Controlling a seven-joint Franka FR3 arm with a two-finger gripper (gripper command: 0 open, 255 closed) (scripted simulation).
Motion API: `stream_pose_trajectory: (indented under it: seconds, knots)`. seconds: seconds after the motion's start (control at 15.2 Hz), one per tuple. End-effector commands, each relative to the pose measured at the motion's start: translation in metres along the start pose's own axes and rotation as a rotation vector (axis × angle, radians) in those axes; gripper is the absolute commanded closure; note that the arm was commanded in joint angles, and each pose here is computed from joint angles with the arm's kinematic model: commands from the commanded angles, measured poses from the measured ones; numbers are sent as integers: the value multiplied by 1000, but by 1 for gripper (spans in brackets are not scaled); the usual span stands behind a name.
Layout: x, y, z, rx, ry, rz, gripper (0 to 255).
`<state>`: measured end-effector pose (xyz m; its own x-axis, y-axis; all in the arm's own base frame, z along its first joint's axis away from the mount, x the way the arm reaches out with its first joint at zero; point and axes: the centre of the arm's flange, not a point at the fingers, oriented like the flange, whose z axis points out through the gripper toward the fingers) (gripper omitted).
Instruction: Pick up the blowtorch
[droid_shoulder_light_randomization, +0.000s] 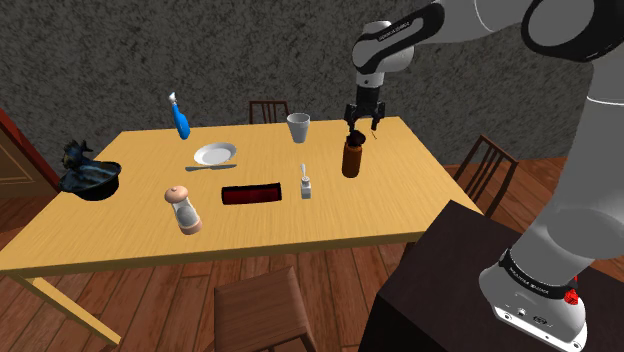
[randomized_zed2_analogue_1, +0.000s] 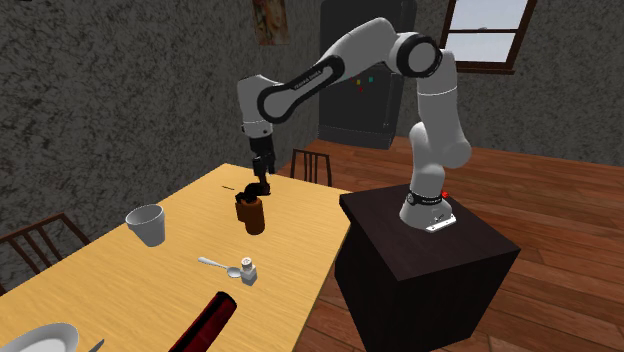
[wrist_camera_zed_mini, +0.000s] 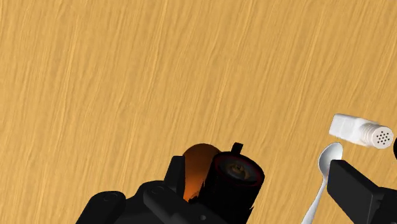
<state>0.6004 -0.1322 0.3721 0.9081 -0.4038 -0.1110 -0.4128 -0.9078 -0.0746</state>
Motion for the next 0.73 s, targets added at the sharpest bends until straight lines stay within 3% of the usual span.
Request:
stream_pose_trajectory:
  seconds: [0.0, 0.53, 0.66]
  knots:
    - [21, 7, 15, 6, 3, 34, 0]
    - [112, 37, 58, 33, 13, 164, 0]
    - [119, 40, 67, 35, 14, 174, 0]
